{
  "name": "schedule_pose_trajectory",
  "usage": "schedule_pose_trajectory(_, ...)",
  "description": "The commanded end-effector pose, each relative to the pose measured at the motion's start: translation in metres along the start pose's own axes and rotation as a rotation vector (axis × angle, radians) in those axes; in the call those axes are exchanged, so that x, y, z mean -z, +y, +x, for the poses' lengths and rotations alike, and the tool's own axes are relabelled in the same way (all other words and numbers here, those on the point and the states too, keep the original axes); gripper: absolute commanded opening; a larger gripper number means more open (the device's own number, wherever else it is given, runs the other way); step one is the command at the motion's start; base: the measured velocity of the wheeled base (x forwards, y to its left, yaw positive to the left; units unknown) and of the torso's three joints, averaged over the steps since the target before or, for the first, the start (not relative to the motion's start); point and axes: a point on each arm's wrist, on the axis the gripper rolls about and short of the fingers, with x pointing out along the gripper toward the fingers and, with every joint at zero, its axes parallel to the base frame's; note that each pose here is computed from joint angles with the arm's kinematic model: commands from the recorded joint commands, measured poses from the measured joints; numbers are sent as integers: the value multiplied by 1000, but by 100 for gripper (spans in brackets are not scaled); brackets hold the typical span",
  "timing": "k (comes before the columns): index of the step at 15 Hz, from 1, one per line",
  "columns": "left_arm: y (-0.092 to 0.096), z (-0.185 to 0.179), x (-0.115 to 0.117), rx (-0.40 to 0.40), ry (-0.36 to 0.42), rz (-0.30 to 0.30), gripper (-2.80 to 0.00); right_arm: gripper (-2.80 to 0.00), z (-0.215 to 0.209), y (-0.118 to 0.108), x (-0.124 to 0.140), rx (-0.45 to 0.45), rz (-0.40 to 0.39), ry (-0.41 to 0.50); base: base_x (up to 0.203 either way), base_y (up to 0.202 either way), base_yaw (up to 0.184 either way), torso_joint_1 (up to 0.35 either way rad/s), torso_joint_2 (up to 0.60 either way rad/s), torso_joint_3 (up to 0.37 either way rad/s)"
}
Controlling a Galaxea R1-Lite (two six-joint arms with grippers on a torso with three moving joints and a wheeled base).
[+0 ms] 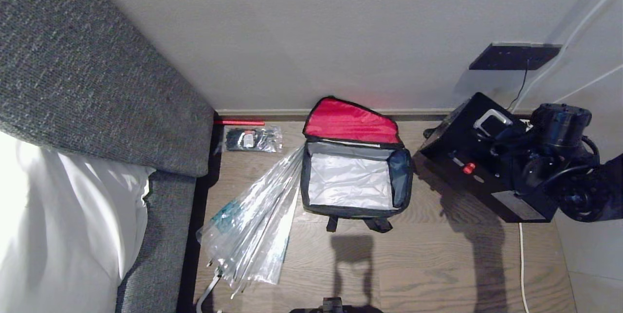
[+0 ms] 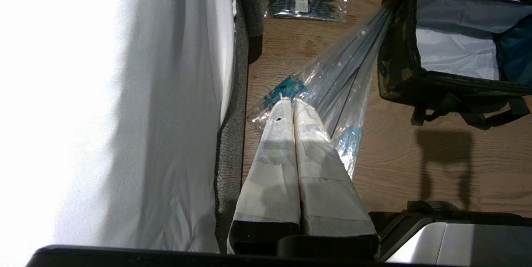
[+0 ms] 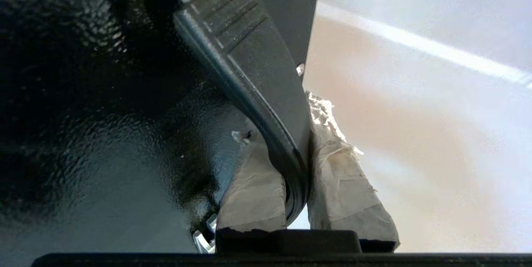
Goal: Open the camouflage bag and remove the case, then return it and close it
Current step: Place the black box back
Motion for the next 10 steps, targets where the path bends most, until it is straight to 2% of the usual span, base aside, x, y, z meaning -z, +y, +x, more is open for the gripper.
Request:
schedule_pose_trajectory(1,0,0,0,0,0,0,-280,-280,-14,-20,-6,25,20,-73,0,0,0,0,0,0)
schedule_pose_trajectory(3,0,0,0,-1,0,0,-280,-280,-23,-25,-13,22,-3,-124,0,0,0,0,0,0)
schedule_pose_trajectory(10,0,0,0,-2,0,0,-280,-280,-61,-24,-41,-6,16,-266,0,0,0,0,0,0)
